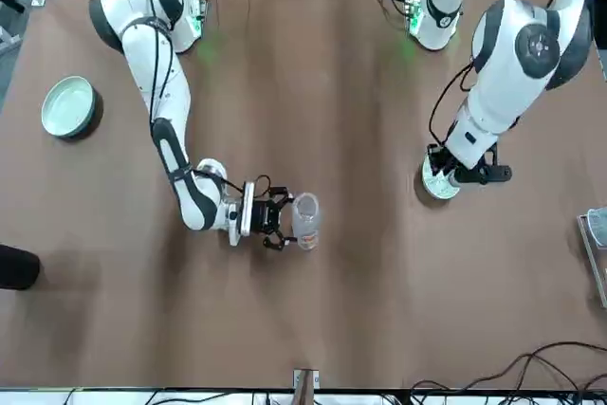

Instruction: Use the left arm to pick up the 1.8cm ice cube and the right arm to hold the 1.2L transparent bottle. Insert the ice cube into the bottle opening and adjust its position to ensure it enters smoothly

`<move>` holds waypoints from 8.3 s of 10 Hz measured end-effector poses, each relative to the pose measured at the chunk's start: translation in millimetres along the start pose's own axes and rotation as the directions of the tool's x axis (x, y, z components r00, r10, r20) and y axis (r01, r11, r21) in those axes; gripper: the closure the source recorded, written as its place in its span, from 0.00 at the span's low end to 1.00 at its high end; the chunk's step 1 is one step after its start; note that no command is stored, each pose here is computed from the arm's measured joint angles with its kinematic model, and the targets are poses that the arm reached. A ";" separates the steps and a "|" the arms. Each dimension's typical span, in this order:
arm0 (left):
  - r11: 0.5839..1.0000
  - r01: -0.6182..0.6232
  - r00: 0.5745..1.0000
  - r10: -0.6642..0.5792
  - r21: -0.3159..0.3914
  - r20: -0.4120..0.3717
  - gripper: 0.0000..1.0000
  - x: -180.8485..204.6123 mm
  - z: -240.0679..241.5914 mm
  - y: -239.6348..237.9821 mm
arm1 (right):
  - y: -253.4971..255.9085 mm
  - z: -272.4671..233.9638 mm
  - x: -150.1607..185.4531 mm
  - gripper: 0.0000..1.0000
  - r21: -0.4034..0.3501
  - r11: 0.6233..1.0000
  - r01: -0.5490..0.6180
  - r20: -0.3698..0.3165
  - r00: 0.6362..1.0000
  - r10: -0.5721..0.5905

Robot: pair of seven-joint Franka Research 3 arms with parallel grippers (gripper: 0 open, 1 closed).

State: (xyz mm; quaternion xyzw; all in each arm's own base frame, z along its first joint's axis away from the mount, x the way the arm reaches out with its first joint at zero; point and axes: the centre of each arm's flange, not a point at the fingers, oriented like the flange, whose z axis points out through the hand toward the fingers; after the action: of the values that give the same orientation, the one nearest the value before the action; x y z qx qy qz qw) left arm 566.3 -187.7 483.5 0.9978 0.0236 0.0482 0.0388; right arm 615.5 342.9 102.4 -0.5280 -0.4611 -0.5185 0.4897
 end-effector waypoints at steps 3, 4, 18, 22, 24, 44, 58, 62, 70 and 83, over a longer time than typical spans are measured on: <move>0.994 0.077 0.997 -0.078 -0.080 -0.011 0.74 17.7 -28.8 67.7 | 0.3 -0.5 -0.2 0.00 -0.002 1.000 0.000 0.001 1.000 0.000; 0.990 0.098 0.995 -0.099 -0.101 0.002 0.74 17.7 -24.5 92.8 | 0.5 -0.8 -0.3 0.00 -0.002 1.000 0.000 0.001 1.000 0.000; 0.905 0.352 0.914 -0.387 -0.239 -0.119 0.74 22.2 38.4 278.4 | 1.2 -1.2 -0.6 0.00 -0.013 1.000 -0.005 -0.003 1.000 0.005; 0.913 0.346 0.922 -0.374 -0.217 -0.101 0.74 11.2 70.7 294.5 | 1.2 -1.2 -0.6 0.00 -0.014 1.000 -0.005 -0.003 1.000 0.005; 0.918 0.336 0.928 -0.361 -0.211 -0.096 0.74 4.3 76.6 302.1 | 1.2 -1.2 -0.6 0.00 -0.014 1.000 -0.005 -0.004 1.000 0.005; 0.957 0.284 0.957 -0.287 -0.064 -0.043 0.00 -7.8 54.0 286.0 | 21.9 -30.0 2.8 0.00 -0.060 0.998 0.007 0.002 1.000 -0.007; 0.996 -0.041 0.994 0.032 0.082 0.101 0.00 -0.4 -133.6 -33.3 | 88.9 -169.4 212.8 0.00 -0.085 0.931 -0.356 0.515 0.784 0.347; 0.995 -0.059 0.994 0.052 0.077 0.096 0.00 -8.2 -178.8 -122.5 | 71.4 -248.0 326.9 0.00 -0.329 0.843 -0.425 0.698 0.492 0.520; 0.991 -0.109 0.989 0.102 0.073 0.103 0.00 8.4 -169.4 -149.3 | -0.5 -365.3 496.7 0.00 -0.944 0.319 -0.087 0.315 0.053 0.948; 0.993 -0.099 0.991 0.092 0.067 0.101 0.00 20.7 -164.8 -151.8 | -27.3 -405.5 527.3 0.00 -0.999 0.027 0.028 0.028 0.016 0.999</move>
State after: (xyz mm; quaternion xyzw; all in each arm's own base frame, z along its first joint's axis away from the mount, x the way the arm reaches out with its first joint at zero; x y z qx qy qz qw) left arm 564.2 -23.1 636.8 0.9997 -0.0243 0.0000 0.0017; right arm 568.9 -69.0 623.3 -0.9994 0.0339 0.0114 -0.0043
